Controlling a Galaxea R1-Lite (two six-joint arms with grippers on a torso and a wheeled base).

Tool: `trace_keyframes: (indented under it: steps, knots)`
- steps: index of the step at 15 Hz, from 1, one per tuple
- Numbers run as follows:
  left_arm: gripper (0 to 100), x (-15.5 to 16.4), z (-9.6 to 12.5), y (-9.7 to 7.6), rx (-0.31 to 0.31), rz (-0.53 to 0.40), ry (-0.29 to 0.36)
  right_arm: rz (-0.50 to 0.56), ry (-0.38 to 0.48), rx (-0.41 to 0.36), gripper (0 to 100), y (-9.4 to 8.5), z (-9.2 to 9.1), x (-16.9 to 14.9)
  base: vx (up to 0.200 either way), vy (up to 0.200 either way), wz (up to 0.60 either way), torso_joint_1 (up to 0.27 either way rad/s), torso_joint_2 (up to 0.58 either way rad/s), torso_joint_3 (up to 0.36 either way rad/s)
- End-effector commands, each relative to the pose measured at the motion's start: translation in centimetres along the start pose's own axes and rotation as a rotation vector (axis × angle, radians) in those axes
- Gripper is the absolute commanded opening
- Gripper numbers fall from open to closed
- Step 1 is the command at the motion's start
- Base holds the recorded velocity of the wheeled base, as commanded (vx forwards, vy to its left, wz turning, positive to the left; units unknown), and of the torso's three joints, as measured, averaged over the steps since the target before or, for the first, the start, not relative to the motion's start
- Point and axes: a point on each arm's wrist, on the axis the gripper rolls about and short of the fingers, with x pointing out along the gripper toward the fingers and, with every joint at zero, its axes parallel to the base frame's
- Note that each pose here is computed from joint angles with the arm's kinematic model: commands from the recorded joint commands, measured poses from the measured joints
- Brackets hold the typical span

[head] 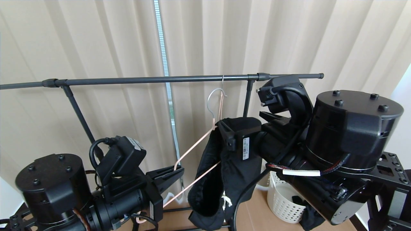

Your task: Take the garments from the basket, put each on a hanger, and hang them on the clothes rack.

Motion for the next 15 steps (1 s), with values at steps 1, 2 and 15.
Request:
trace_keyframes:
  steps: [1,2,15]
  knots:
    - [0,-0.1,-0.2,0.0,-0.001,-0.005,0.004,0.01,0.002,-0.005,100,-0.1,0.0,-0.2,0.0,0.0,0.0,0.0,0.0,0.0]
    - [0,-0.1,-0.1,0.0,-0.001,-0.005,-0.002,0.013,0.005,-0.006,100,-0.2,-0.1,-0.2,0.0,0.0,0.0,0.0,0.0,0.0]
    - [0,-1.0,-1.1,0.1,0.015,-0.057,-0.006,0.512,0.156,-0.385,100,-13.8,4.7,0.2,0.0,0.0,0.0,0.0,0.0,0.0]
